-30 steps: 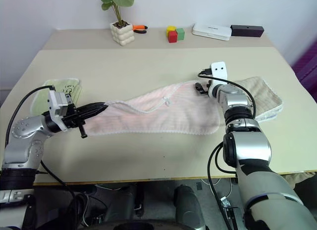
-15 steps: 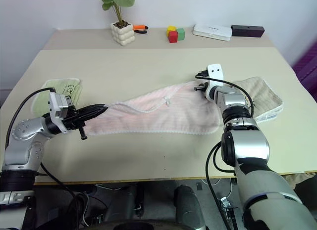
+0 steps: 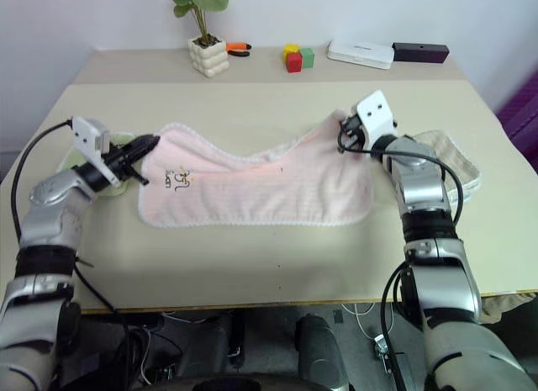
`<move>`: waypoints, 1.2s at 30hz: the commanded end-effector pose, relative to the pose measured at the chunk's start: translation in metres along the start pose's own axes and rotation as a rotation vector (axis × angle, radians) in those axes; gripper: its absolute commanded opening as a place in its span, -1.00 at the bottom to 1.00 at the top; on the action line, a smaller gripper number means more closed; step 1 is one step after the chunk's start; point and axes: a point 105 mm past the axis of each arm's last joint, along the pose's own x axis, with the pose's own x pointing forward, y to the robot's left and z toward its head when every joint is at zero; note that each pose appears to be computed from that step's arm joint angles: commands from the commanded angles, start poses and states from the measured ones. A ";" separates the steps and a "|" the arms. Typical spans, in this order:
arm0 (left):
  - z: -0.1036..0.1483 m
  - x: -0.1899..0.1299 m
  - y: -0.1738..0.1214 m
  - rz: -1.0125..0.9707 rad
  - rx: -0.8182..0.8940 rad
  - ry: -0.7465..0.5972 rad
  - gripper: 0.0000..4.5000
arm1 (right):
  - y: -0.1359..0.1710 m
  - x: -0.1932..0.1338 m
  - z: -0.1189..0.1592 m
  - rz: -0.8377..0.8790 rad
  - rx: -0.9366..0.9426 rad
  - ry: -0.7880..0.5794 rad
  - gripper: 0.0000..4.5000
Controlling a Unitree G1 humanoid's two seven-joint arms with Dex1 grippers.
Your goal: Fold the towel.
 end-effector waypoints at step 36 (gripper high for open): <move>0.018 -0.068 -0.017 -0.444 0.166 -0.095 -1.00 | 0.087 -0.105 -0.009 0.358 -0.187 -0.246 -0.72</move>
